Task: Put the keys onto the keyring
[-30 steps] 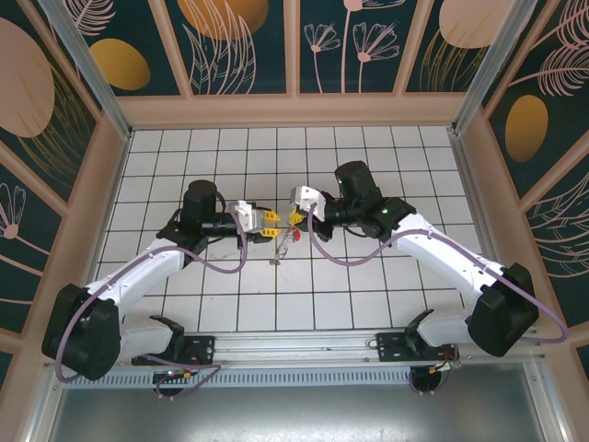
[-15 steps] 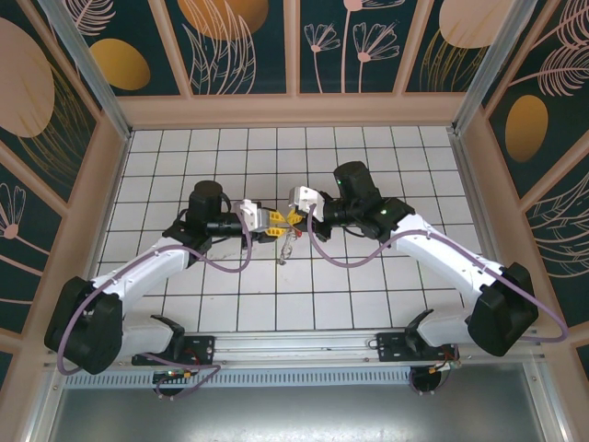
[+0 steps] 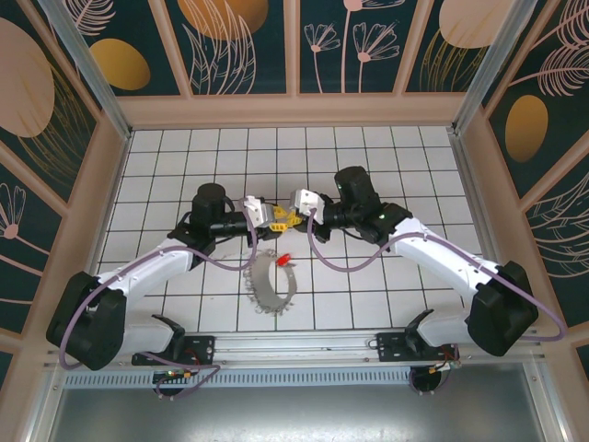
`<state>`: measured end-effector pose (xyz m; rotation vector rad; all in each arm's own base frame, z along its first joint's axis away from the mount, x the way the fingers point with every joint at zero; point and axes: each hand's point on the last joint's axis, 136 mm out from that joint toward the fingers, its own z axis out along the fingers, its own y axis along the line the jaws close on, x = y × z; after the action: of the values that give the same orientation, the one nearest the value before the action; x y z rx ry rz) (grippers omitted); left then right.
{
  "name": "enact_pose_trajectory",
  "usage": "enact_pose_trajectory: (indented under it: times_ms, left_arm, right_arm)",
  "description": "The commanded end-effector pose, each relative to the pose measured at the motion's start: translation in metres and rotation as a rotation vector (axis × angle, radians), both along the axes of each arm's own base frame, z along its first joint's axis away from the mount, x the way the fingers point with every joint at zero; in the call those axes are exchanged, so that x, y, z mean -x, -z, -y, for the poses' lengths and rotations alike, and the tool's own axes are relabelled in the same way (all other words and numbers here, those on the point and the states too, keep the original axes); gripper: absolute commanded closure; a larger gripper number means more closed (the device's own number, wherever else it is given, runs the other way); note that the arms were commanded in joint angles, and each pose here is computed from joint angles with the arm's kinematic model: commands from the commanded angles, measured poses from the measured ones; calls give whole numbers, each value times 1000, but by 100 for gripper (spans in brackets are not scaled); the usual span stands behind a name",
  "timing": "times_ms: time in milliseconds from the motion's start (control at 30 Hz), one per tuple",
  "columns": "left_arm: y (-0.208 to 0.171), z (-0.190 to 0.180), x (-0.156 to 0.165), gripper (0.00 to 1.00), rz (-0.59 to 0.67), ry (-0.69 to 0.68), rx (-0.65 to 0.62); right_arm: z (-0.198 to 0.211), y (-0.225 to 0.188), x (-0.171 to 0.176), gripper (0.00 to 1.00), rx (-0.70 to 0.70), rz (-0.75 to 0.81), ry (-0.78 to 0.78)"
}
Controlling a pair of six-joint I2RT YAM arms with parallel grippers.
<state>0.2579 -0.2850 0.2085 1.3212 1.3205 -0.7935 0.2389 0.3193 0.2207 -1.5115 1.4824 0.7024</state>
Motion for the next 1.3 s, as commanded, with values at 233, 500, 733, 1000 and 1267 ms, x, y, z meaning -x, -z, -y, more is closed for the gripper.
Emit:
enact_pose_trajectory:
  times_ms: [233,500,733,1000,1267]
  left_arm:
    - [-14,-90,-59,69,-201,-549,169]
    - [-1,-205,-94,53,-528,-1104,348]
    - [23,-231,-105,49,-710,-1197,375]
    - [50,-247,-108,49,-887,-1212,408]
    - [70,-260,-100,50,-964,-1240,433]
  right_arm:
    - [16,40,14,63,110,-66,21]
    - [-35,90,87,52,241,-59,-367]
    - [-90,118,106,54,274,-27,-560]
    - [-130,162,112,63,346,-39,-639]
    - [-139,180,123,70,386,30,-659]
